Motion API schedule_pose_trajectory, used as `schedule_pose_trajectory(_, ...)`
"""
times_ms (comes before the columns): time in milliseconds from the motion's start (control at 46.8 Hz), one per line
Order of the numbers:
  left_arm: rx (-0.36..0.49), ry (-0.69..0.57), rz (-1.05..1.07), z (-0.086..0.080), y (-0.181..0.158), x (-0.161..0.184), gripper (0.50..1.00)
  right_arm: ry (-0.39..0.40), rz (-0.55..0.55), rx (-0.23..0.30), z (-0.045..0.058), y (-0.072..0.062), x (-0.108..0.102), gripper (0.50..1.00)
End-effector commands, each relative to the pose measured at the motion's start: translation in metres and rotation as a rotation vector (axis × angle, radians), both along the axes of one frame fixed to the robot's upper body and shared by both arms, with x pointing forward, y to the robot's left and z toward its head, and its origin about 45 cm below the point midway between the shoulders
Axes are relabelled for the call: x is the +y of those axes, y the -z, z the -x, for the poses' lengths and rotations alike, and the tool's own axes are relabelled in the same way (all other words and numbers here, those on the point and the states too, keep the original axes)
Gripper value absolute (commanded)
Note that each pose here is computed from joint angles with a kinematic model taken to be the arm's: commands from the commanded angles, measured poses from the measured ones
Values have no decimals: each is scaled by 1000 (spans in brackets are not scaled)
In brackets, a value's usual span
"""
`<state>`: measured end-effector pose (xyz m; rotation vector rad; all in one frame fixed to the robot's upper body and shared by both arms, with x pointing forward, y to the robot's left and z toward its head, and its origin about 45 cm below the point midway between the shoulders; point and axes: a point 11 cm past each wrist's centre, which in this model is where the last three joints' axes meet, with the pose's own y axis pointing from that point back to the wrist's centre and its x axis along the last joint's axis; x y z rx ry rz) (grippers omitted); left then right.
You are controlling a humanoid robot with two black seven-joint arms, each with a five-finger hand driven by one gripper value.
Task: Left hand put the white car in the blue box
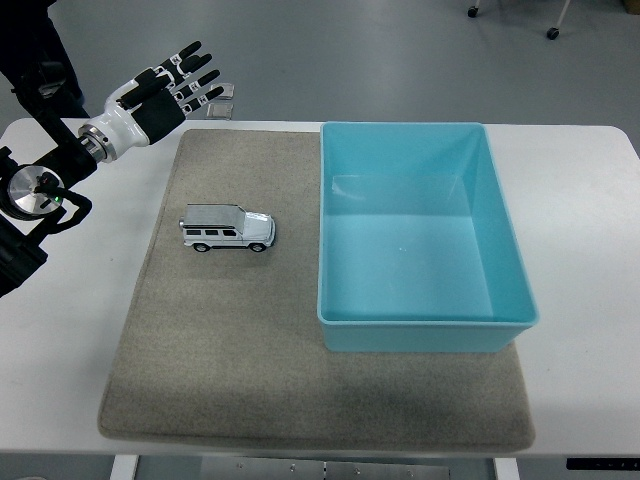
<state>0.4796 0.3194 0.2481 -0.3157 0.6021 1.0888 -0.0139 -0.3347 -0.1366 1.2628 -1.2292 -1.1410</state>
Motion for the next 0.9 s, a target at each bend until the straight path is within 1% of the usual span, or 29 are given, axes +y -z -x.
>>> schedule_pose_trajectory(0, 0, 0, 0, 0, 0, 0, 1000, -1, -1, 0, 0, 0, 0, 936)
schedule_pose_trajectory(299, 7, -12, -6, -1, 1, 2, 1000, 0, 0, 0, 0, 0, 0, 936)
schedule_pose_trajectory(363, 2, 6, -17, 1, 2, 2, 999, -1, 0, 0, 0, 0, 0, 936)
schedule_pose_trajectory(427, -10, 12, -49, 2, -2, 9, 999, 0, 0, 0, 0, 0, 0, 936)
schedule_pose_trajectory(491, -24, 32, -139, 1, -7, 14, 999, 0, 0, 0, 0, 0, 0, 936)
schedule_pose_trajectory(641, -93, 98, -497, -1, -27, 31, 999, -1, 0, 0, 0, 0, 0, 936)
schedule_pose_trajectory(684, -130, 120, -578, -1, -33, 31, 999, 0, 0, 0, 0, 0, 0, 936)
schedule_pose_trajectory(791, -238, 161, -722, 5, -58, 37, 999, -1, 0, 0, 0, 0, 0, 936)
schedule_pose_trajectory(876, -292, 201, -815, 12, -73, 40, 996, 0, 0, 0, 0, 0, 0, 936)
